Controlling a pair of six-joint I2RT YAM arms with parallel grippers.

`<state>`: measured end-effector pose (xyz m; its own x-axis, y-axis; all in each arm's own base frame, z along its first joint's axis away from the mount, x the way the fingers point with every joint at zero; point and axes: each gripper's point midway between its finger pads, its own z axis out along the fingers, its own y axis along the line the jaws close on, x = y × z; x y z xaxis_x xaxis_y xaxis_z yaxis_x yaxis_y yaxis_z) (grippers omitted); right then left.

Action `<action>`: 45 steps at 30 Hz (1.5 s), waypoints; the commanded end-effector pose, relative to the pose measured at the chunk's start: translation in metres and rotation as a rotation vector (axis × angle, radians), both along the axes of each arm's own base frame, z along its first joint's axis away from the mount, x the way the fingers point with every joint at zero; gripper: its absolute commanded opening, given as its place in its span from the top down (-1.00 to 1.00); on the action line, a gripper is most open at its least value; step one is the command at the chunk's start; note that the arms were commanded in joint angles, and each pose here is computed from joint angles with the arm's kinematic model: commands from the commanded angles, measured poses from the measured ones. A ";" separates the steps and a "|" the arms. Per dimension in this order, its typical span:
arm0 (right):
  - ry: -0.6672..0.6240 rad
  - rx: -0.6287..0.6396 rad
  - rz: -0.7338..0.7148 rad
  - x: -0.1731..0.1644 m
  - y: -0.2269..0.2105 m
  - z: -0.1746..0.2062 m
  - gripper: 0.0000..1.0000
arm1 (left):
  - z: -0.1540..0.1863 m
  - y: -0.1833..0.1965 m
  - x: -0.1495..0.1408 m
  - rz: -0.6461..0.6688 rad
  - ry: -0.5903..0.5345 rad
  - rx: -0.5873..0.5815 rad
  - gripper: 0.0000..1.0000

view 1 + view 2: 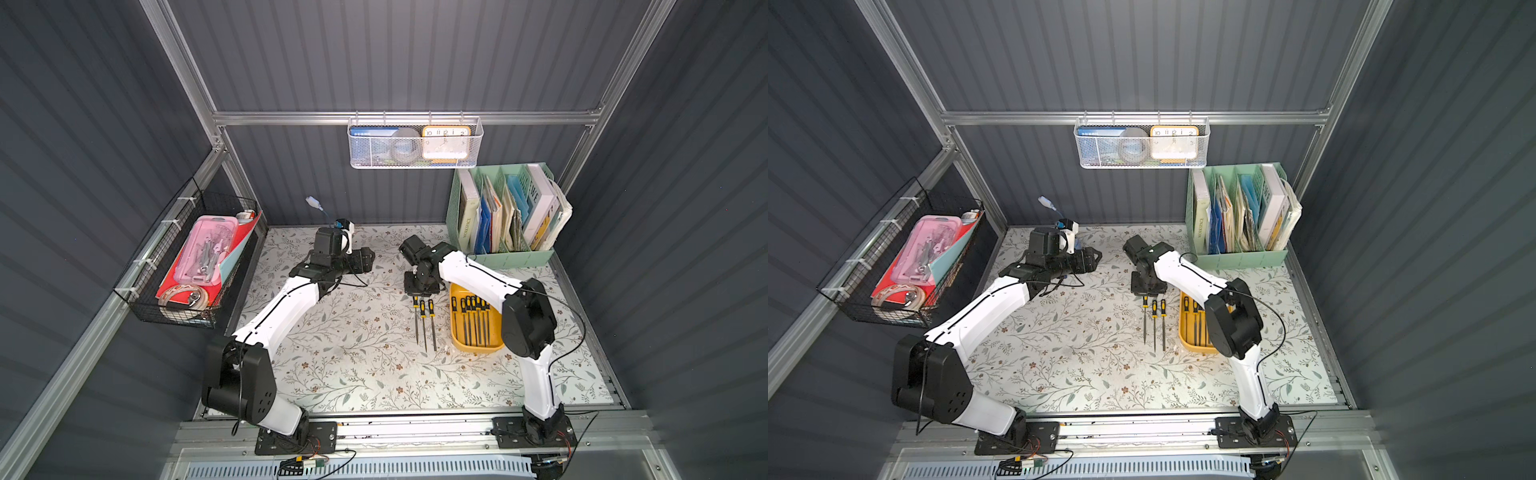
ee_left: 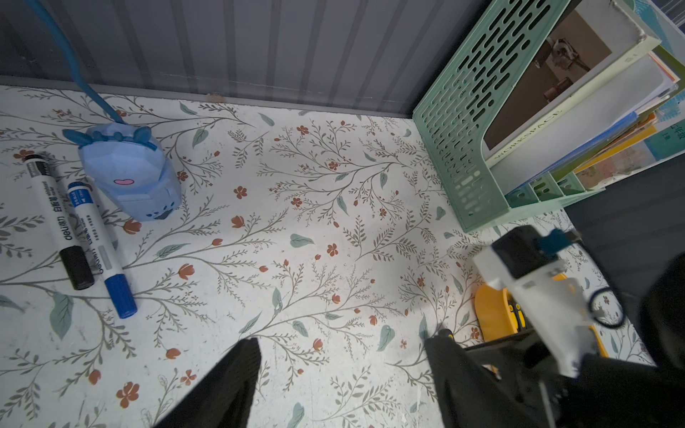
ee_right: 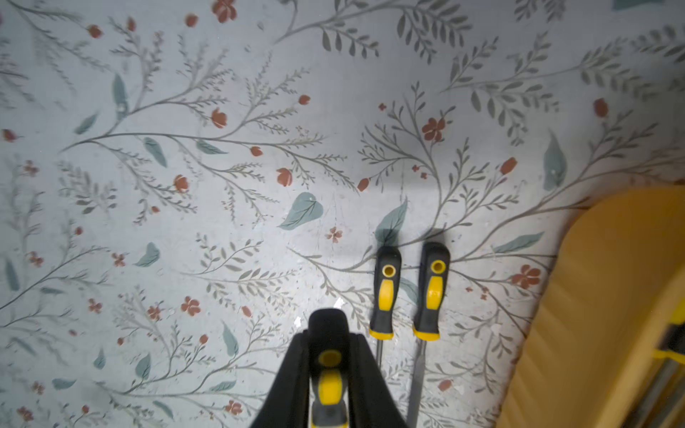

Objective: Take the file tool out of the storage box
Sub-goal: Place the file tool at the center of the board.

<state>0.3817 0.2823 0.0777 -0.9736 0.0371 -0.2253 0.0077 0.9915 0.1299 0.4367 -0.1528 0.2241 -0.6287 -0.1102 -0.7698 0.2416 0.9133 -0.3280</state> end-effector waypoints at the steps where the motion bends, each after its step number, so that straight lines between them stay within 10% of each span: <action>1: -0.010 -0.035 -0.054 0.004 -0.001 -0.005 1.00 | 0.005 0.005 -0.005 0.015 -0.003 0.004 -0.56; 21: 0.074 -0.102 -0.022 0.000 0.002 -0.051 0.99 | -0.002 0.005 -0.001 0.010 0.009 0.015 -0.57; 27: 0.089 -0.109 -0.012 -0.003 0.002 -0.055 0.69 | -0.002 0.004 -0.001 0.009 0.004 0.012 -0.57; 38: -0.037 -0.039 -0.017 0.011 0.003 0.010 0.25 | 0.007 0.001 0.005 0.002 -0.016 0.003 -0.58; 45: -0.237 0.027 -0.157 0.019 -0.079 0.055 0.23 | 0.003 -0.004 0.010 -0.026 -0.015 -0.002 -0.58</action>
